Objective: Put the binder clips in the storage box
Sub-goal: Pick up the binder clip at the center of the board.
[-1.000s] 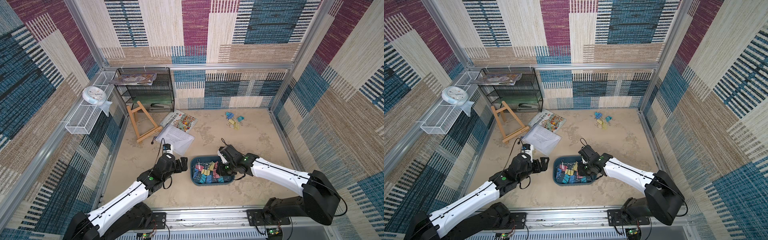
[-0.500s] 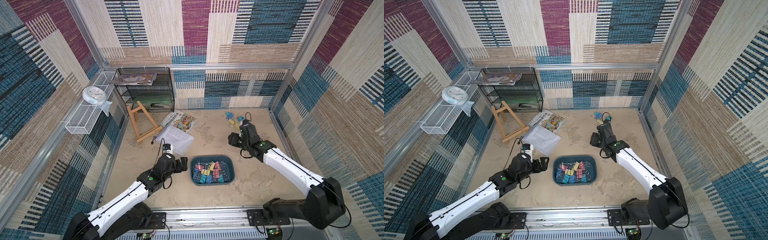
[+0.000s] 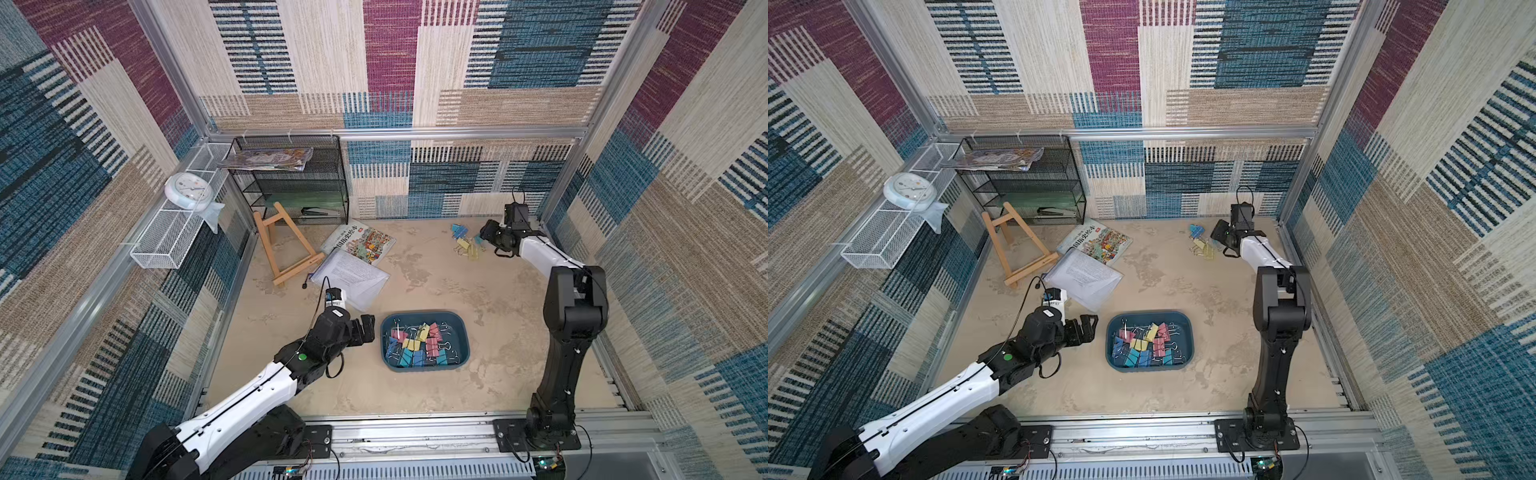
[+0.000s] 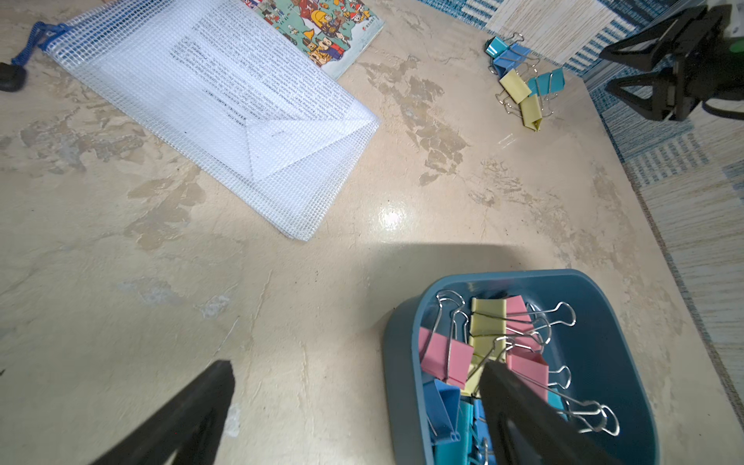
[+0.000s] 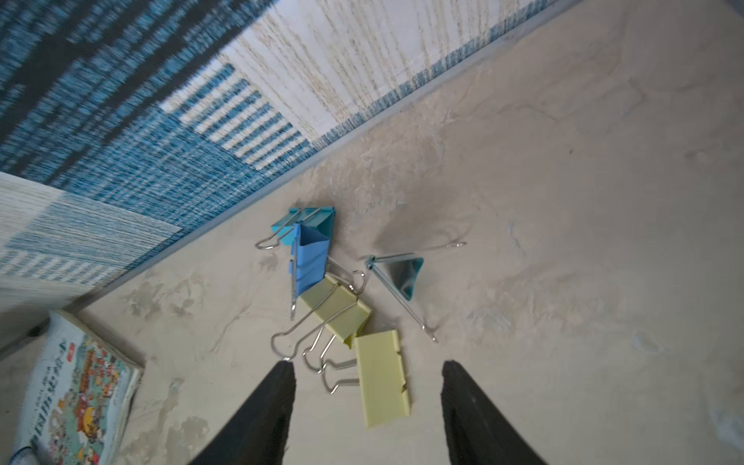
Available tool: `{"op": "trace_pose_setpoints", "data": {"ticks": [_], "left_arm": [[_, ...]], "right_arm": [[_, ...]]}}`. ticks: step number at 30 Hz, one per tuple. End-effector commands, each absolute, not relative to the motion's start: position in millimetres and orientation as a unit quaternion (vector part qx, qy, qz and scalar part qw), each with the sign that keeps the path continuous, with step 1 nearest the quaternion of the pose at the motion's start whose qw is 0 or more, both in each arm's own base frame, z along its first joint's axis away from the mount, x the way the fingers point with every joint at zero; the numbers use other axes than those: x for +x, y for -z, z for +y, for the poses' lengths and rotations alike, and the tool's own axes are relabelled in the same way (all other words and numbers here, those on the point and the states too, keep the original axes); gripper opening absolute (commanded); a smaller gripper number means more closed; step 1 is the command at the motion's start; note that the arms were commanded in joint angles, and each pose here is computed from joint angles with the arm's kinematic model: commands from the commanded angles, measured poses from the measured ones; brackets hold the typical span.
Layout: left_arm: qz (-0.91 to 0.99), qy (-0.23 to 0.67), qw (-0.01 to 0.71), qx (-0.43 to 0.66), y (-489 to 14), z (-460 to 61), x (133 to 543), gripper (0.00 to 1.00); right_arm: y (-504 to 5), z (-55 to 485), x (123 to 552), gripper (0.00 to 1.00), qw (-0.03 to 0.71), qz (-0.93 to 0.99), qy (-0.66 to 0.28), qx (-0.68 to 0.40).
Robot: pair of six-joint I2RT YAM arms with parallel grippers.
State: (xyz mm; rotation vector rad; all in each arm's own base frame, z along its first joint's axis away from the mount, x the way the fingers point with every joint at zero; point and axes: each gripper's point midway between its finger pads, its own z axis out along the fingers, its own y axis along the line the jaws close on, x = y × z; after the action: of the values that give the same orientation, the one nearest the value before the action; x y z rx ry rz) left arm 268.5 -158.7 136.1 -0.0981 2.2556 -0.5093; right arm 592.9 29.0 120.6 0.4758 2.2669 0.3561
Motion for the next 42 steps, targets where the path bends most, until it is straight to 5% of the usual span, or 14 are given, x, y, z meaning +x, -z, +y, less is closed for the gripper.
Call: {"op": "trace_pose_setpoints", "data": {"ticks": [1, 12, 27, 34, 42], "left_arm": [[0.892, 0.188, 0.409, -0.031, -138.7, -157.5, 273.6, 0.99], [0.897, 0.194, 0.396, -0.026, -131.4, -167.5, 280.9, 0.99], [0.897, 0.190, 0.399, -0.026, -134.0, -165.3, 281.3, 0.99], [0.898, 0.190, 0.397, -0.027, -132.5, -166.6, 282.8, 1.00], [0.897, 0.190, 0.398, -0.028, -133.3, -166.5, 283.7, 0.99]], "right_arm": [[-107.4, 50.7, 600.9, 0.60, 0.357, 0.910, -0.170, 0.128], [-99.7, 90.3, 601.6, 0.50, 0.346, 0.908, -0.188, 0.146], [-81.8, 104.8, 617.5, 0.41, 0.361, 0.932, 0.033, -0.004], [-81.3, 108.1, 625.3, 0.18, 0.375, 0.923, 0.086, -0.031], [-75.3, 108.2, 622.7, 0.19, 0.367, 0.919, 0.135, -0.051]]}}
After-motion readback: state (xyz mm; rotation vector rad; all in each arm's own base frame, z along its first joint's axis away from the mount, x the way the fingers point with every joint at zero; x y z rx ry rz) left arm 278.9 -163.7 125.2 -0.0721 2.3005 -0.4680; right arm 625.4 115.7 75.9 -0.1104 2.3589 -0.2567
